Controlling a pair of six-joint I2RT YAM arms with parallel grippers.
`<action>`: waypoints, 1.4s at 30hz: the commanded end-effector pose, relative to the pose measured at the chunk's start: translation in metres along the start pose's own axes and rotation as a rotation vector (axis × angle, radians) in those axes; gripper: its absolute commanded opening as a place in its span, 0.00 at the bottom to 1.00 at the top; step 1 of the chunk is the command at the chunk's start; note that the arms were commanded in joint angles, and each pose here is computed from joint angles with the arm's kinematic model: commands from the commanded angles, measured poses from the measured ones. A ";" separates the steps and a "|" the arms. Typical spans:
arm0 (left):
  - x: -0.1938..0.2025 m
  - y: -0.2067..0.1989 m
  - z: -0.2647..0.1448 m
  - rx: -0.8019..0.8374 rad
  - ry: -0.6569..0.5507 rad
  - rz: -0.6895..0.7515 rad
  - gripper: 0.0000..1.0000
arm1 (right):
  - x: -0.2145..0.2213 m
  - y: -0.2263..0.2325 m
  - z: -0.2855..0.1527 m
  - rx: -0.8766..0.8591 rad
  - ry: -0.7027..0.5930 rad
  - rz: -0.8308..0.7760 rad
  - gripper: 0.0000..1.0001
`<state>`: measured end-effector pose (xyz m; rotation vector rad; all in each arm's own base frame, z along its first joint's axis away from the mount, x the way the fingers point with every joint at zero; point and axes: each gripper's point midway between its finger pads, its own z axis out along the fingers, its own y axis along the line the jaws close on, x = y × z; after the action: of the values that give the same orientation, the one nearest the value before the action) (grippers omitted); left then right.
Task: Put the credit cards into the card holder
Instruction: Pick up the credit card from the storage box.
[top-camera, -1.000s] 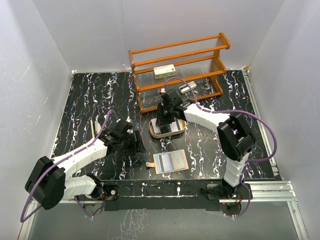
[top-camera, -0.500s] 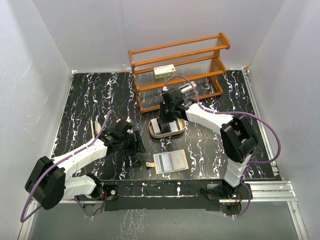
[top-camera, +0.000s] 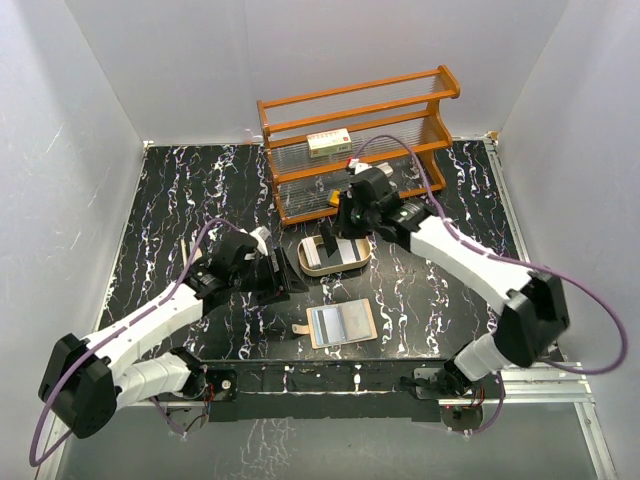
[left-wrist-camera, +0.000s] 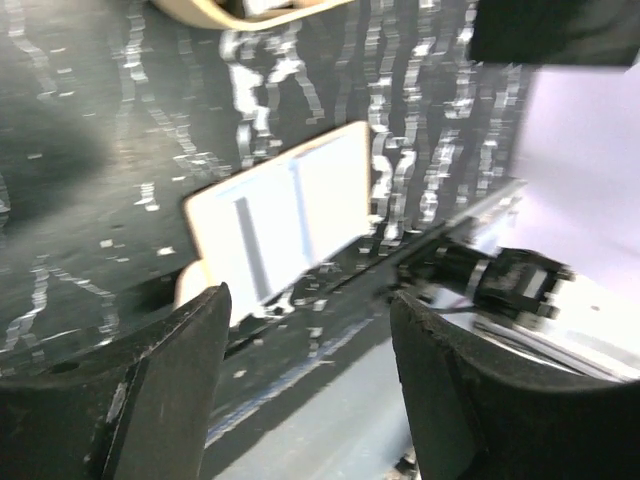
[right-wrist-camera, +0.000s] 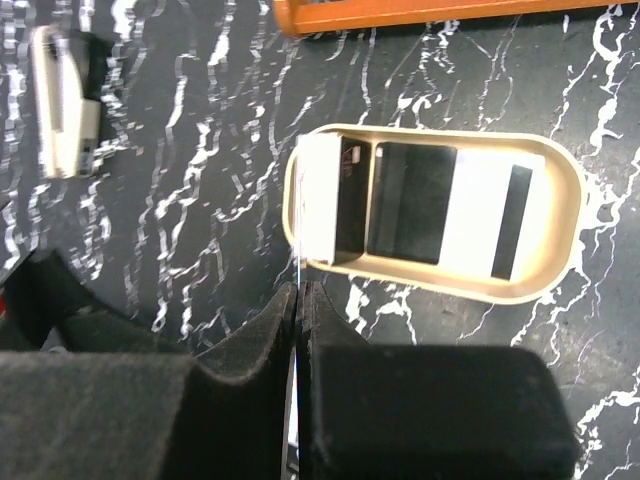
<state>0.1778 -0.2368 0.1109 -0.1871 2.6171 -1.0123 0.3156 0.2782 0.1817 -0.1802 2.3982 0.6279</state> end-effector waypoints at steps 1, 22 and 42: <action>-0.011 -0.074 -0.029 0.303 -0.018 -0.061 0.62 | -0.005 0.027 -0.045 -0.156 -0.077 0.021 0.00; -0.044 -0.151 -0.092 0.722 -0.206 -0.118 0.24 | 0.022 0.092 -0.160 -0.751 -0.183 0.288 0.00; -0.012 -0.068 -0.028 0.356 -0.085 -0.054 0.00 | 0.080 0.003 -0.106 -0.261 -0.066 0.313 0.46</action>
<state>0.1884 -0.2721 0.2171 -0.2681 2.1861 -1.5446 0.1881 0.2563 0.2405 0.0694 2.1737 1.3230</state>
